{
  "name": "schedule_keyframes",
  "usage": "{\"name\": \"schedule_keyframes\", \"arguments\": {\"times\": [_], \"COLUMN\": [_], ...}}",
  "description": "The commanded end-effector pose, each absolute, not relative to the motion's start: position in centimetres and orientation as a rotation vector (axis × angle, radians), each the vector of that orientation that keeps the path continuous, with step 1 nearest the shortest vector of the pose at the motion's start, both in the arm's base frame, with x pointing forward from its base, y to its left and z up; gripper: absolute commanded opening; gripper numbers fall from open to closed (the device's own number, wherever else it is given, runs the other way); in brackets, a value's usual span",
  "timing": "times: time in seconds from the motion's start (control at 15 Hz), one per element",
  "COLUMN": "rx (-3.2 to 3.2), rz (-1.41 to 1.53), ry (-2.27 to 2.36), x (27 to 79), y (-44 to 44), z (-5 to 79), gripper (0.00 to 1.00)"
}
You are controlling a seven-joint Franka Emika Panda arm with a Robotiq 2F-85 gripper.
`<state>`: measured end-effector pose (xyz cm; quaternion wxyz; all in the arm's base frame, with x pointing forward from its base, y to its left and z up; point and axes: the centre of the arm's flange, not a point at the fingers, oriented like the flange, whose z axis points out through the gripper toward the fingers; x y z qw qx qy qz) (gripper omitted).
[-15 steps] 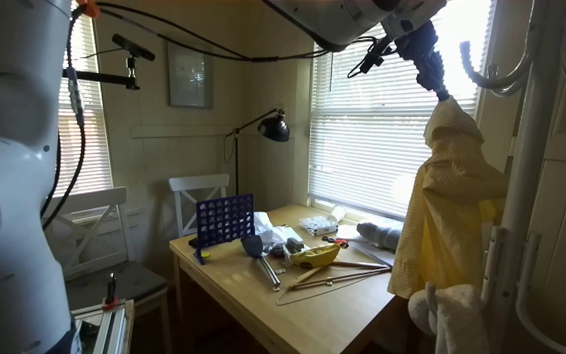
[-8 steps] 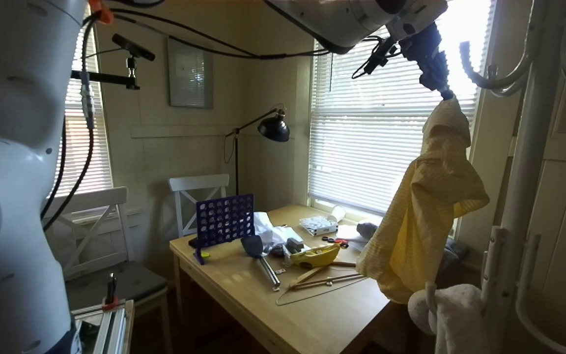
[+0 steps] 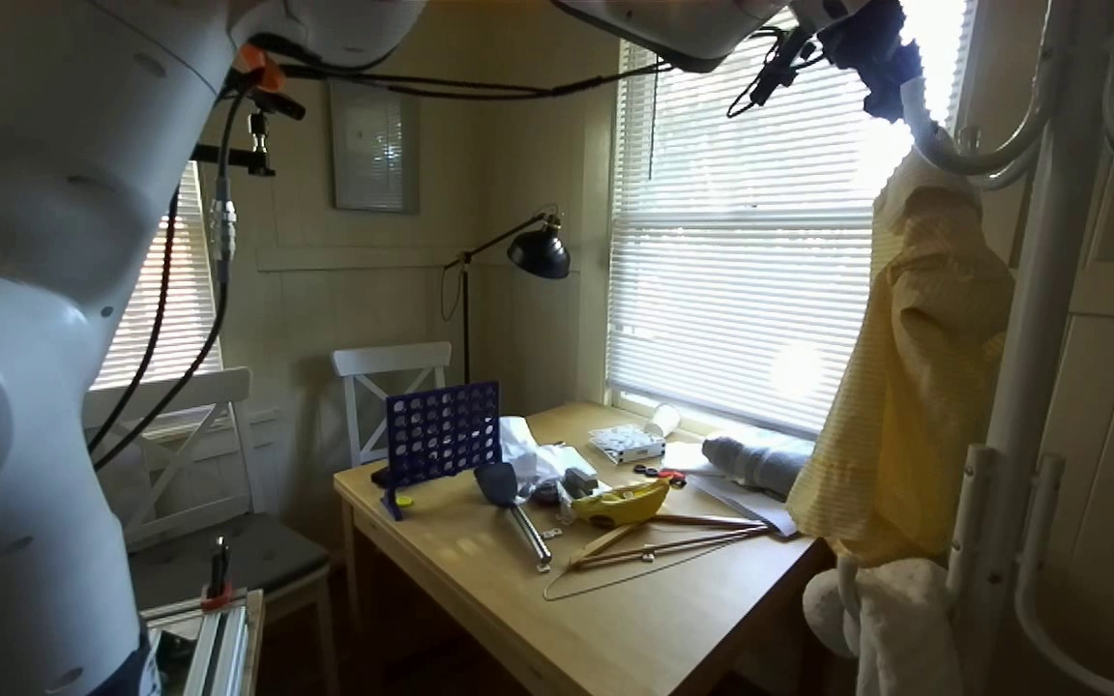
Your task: Put the towel on the coat rack
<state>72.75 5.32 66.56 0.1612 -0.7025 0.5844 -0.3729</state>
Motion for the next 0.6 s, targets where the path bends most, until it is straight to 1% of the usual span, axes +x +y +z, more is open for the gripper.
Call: {"name": "schedule_keyframes", "arguments": {"times": [0.0, 0.27, 0.53], "rx": [-1.928, -1.966, -1.836], "rz": [-1.112, -1.120, -1.118], "ry": [1.753, 1.756, 1.970], "x": [77.7, 79.2, 79.2], "y": [5.3, 5.6, 4.9], "z": [70.0, 70.1, 70.0], "gripper": [0.00, 0.00, 0.00]}}
